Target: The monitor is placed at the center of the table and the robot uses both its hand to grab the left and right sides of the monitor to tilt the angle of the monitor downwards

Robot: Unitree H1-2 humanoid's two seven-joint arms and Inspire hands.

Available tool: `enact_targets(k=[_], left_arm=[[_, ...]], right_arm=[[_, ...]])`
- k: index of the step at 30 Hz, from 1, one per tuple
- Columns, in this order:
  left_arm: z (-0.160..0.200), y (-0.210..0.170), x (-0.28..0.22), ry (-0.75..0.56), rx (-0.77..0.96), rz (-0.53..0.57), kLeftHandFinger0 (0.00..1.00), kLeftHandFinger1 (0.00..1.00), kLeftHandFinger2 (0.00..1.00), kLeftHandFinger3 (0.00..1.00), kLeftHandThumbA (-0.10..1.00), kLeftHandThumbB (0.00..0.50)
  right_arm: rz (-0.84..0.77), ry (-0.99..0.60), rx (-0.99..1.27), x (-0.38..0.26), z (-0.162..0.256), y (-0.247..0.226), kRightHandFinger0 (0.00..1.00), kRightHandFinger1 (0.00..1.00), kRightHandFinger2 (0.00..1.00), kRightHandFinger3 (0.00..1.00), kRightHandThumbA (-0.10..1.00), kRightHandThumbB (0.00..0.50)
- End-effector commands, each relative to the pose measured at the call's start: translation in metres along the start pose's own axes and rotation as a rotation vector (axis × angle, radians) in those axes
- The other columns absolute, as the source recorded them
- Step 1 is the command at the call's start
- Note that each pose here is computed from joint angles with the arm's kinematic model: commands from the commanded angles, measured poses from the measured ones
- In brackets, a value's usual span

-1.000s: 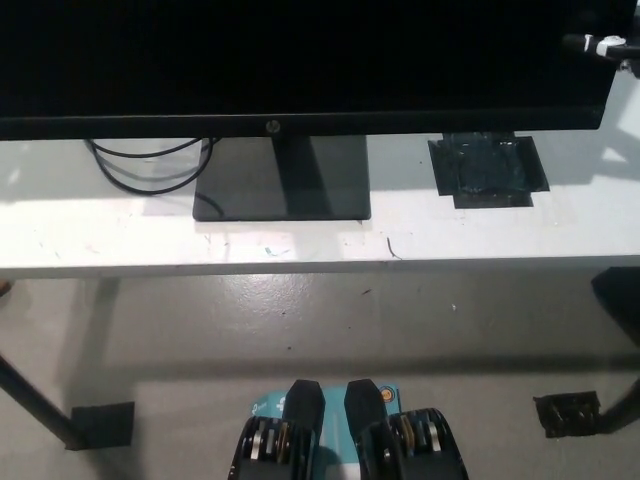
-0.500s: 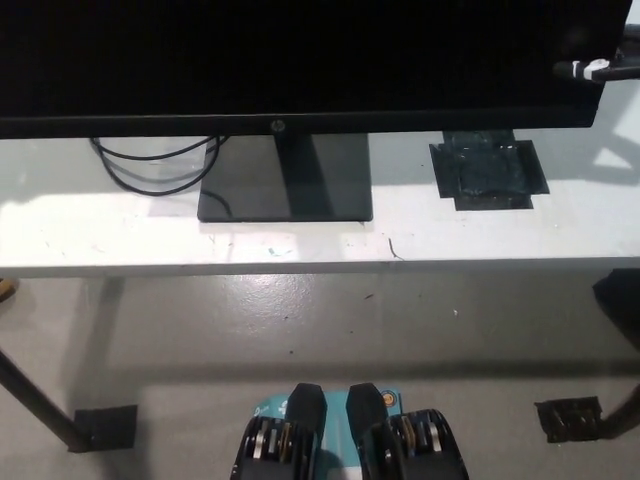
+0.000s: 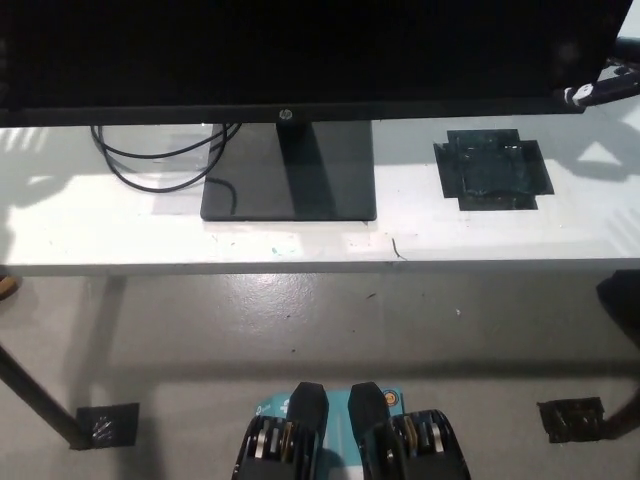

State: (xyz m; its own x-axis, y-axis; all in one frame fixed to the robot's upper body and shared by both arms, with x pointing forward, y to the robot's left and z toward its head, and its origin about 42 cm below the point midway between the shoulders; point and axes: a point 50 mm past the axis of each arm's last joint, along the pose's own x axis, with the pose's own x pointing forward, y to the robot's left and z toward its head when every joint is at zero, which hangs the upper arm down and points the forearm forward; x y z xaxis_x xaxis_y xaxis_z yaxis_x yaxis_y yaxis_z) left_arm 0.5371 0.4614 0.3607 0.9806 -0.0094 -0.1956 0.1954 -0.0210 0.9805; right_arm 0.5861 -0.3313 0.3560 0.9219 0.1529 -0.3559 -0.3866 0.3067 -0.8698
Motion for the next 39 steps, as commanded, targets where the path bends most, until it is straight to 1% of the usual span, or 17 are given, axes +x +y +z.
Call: enact_targets(k=[1, 5, 8, 12, 16, 20, 22, 24, 26, 27, 28, 32, 33, 34, 37, 38, 39], left_arm=[[0.069, 0.077, 0.020, -0.119, 0.494, 0.324, 1.00, 1.00, 1.00, 1.00, 0.79, 0.467], [0.077, 0.083, 0.023, -0.072, 0.617, 0.391, 1.00, 1.00, 1.00, 1.00, 0.76, 0.491], [0.086, 0.088, 0.026, -0.038, 0.703, 0.447, 1.00, 1.00, 1.00, 1.00, 0.81, 0.482], [0.095, 0.095, 0.028, -0.019, 0.737, 0.508, 1.00, 1.00, 1.00, 1.00, 0.86, 0.499], [0.111, 0.107, 0.029, -0.020, 0.774, 0.572, 1.00, 1.00, 1.00, 1.00, 0.82, 0.497], [0.121, 0.112, 0.032, -0.018, 0.757, 0.564, 1.00, 1.00, 1.00, 1.00, 0.83, 0.465], [0.123, 0.095, 0.036, -0.034, 0.740, 0.516, 1.00, 1.00, 1.00, 1.00, 0.86, 0.461], [0.119, 0.082, 0.038, -0.049, 0.641, 0.484, 1.00, 1.00, 1.00, 1.00, 0.83, 0.445], [0.119, 0.082, 0.038, -0.049, 0.642, 0.485, 1.00, 1.00, 1.00, 1.00, 0.82, 0.445], [0.096, 0.056, 0.036, -0.049, 0.419, 0.400, 1.00, 1.00, 1.00, 1.00, 0.85, 0.422], [0.086, 0.045, 0.033, -0.069, 0.326, 0.385, 1.00, 1.00, 1.00, 1.00, 0.85, 0.420], [0.085, 0.044, 0.033, -0.071, 0.317, 0.386, 1.00, 1.00, 1.00, 1.00, 0.85, 0.416], [0.053, -0.004, 0.021, -0.132, 0.043, 0.363, 1.00, 1.00, 1.00, 1.00, 0.91, 0.429], [0.047, -0.013, 0.015, -0.157, -0.041, 0.372, 1.00, 1.00, 1.00, 1.00, 0.88, 0.427], [0.047, -0.014, 0.014, -0.159, -0.049, 0.374, 1.00, 1.00, 1.00, 1.00, 0.87, 0.427], [0.025, -0.045, -0.018, -0.230, -0.195, 0.377, 1.00, 1.00, 1.00, 1.00, 0.98, 0.457], [0.012, -0.059, -0.033, -0.220, -0.244, 0.388, 1.00, 1.00, 1.00, 1.00, 0.96, 0.432]], right_arm=[[-0.437, -0.192, -0.453, 0.005, 0.100, -0.039, 1.00, 1.00, 1.00, 1.00, 0.46, 0.500], [-0.557, -0.197, -0.523, 0.005, 0.105, -0.041, 1.00, 1.00, 1.00, 1.00, 0.50, 0.500], [-0.653, -0.195, -0.587, 0.005, 0.112, -0.040, 1.00, 1.00, 1.00, 1.00, 0.52, 0.500], [-0.733, -0.199, -0.589, 0.005, 0.121, -0.040, 1.00, 1.00, 1.00, 1.00, 0.50, 0.500], [-0.781, -0.196, -0.582, 0.003, 0.130, -0.045, 1.00, 1.00, 1.00, 1.00, 0.53, 0.500], [-0.786, -0.209, -0.533, 0.004, 0.127, -0.040, 1.00, 1.00, 1.00, 1.00, 0.53, 0.500], [-0.749, -0.209, -0.502, 0.010, 0.113, -0.022, 1.00, 1.00, 1.00, 1.00, 0.55, 0.500], [-0.714, -0.223, -0.443, 0.013, 0.102, -0.011, 1.00, 1.00, 1.00, 1.00, 0.54, 0.500], [-0.716, -0.224, -0.444, 0.013, 0.102, -0.011, 1.00, 1.00, 1.00, 1.00, 0.53, 0.500], [-0.624, -0.256, -0.310, 0.016, 0.083, 0.009, 1.00, 1.00, 1.00, 1.00, 0.56, 0.495], [-0.584, -0.275, -0.223, 0.016, 0.074, 0.015, 1.00, 1.00, 1.00, 1.00, 0.55, 0.500], [-0.586, -0.280, -0.215, 0.016, 0.073, 0.015, 1.00, 1.00, 1.00, 1.00, 0.55, 0.500], [-0.457, -0.346, 0.053, 0.006, 0.031, 0.039, 1.00, 1.00, 1.00, 1.00, 0.54, 0.483], [-0.457, -0.390, 0.107, 0.000, 0.021, 0.044, 1.00, 1.00, 1.00, 1.00, 0.54, 0.475], [-0.458, -0.393, 0.114, -0.003, 0.021, 0.044, 1.00, 1.00, 1.00, 1.00, 0.54, 0.477], [-0.492, -0.465, 0.246, -0.031, -0.018, 0.069, 1.00, 1.00, 1.00, 1.00, 0.71, 0.500], [-0.494, -0.463, 0.319, -0.047, -0.032, 0.079, 1.00, 1.00, 1.00, 1.00, 0.71, 0.500]])
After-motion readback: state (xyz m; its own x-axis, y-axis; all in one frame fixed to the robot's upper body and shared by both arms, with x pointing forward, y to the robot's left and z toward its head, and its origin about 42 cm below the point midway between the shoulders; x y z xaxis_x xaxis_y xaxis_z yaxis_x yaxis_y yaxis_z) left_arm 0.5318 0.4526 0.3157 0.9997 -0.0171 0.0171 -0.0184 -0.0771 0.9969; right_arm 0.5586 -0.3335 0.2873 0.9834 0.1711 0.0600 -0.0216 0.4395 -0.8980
